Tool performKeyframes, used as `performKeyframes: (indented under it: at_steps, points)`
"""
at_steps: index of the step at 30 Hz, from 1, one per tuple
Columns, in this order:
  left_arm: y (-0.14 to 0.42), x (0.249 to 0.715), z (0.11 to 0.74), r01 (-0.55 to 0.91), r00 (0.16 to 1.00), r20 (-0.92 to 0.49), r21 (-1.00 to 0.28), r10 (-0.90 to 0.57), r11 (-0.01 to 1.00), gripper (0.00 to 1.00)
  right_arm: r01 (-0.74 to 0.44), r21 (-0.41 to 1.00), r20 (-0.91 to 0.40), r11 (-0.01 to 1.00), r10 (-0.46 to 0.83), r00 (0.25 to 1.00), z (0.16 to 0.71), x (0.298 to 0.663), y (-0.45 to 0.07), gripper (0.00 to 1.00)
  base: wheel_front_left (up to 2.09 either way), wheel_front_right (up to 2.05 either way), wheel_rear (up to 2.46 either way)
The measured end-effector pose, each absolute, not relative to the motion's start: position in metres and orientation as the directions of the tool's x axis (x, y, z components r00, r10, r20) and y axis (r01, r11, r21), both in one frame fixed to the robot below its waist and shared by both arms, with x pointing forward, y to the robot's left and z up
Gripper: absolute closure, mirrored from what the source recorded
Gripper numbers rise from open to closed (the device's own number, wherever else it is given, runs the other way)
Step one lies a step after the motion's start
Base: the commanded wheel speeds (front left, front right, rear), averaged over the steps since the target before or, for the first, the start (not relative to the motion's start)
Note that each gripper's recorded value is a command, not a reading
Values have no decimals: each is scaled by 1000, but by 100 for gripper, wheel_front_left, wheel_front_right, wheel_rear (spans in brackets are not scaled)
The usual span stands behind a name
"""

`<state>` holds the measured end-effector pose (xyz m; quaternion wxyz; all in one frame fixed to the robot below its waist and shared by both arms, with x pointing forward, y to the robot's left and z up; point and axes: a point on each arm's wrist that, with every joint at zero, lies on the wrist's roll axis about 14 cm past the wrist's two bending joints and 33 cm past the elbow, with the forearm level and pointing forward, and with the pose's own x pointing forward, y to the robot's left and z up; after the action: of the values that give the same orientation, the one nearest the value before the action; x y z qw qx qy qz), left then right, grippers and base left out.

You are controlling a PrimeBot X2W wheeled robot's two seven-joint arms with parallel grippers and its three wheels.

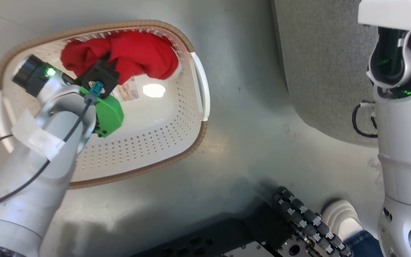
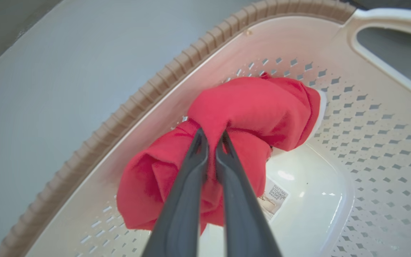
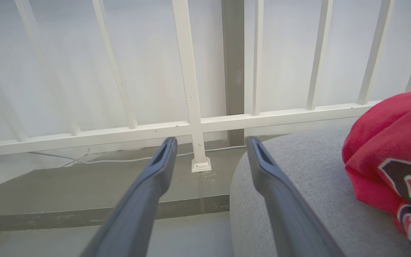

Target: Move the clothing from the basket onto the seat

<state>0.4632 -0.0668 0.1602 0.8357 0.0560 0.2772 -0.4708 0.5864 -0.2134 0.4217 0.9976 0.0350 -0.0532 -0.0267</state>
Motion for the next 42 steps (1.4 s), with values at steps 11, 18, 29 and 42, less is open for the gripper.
performKeyframes:
  at_steps: [11,18,29,42]
  points:
    - [-74,490,237,795,506,-388,-136,-770,591,100,26,73,60,997,-31,998,426,568,-202,0,0,0,0]
    - [-76,510,294,797,561,-288,-67,-776,600,100,21,83,52,996,-25,998,435,557,-197,0,0,0,0]
    - [-57,550,415,711,700,-83,-8,-709,703,100,-28,124,32,992,24,999,450,535,-176,0,0,0,0]
    - [-33,544,510,643,764,42,31,-644,765,100,-89,141,10,986,89,996,468,501,-154,0,0,0,0]
